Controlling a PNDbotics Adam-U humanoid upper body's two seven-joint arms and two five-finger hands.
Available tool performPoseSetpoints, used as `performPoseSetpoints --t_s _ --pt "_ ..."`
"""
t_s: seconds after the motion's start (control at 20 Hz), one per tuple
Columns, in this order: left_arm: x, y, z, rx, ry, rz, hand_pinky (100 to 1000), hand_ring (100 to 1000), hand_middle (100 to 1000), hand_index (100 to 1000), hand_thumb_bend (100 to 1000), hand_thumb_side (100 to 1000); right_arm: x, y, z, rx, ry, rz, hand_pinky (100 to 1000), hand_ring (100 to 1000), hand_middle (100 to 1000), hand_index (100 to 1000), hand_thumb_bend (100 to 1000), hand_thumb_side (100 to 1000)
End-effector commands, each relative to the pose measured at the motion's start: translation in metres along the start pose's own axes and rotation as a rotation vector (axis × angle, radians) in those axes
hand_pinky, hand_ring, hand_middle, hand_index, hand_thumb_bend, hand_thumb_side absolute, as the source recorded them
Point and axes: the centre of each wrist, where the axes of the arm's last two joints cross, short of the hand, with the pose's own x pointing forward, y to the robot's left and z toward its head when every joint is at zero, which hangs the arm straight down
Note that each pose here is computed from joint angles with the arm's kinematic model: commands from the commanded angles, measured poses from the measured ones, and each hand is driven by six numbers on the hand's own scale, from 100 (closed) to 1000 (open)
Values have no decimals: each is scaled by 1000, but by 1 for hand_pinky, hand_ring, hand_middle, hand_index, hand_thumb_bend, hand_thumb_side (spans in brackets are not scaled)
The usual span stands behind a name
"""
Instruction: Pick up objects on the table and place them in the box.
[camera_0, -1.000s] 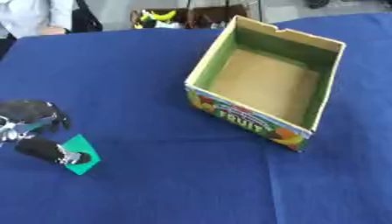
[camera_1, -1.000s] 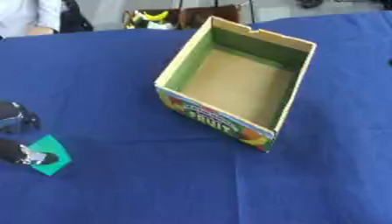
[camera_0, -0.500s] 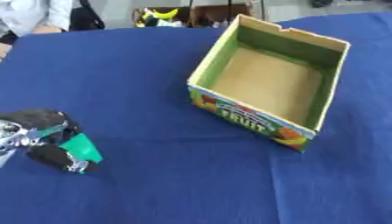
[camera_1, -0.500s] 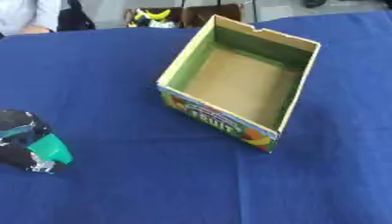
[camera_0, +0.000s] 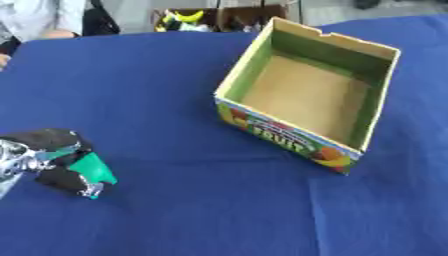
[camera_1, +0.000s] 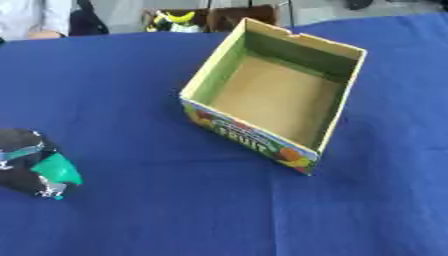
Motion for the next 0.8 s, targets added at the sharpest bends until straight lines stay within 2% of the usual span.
performPoseSetpoints --t_s 0.05,0.1,0.35,0.5,0.8 --pt "-3 3 2 -2 16 -14 408 523 544 772 507 760 5 -5 -4 -11 -26 10 870 893 754 896 100 1000" --pt "-2 4 2 1 14 -15 398 515 535 768 458 760 5 -5 -4 -12 -26 10 870 893 754 896 100 1000" --pt "-1 7 5 15 12 -15 366 493 515 764 367 737 5 -5 -4 -16 -24 11 871 893 754 896 100 1000" --pt "-1 9 7 25 16 -10 331 473 495 760 272 710 5 -5 -4 -18 -23 11 872 893 754 896 100 1000" --pt "-3 15 12 49 39 -15 301 458 482 754 180 652 4 -6 -3 -19 -19 13 872 894 754 896 100 1000"
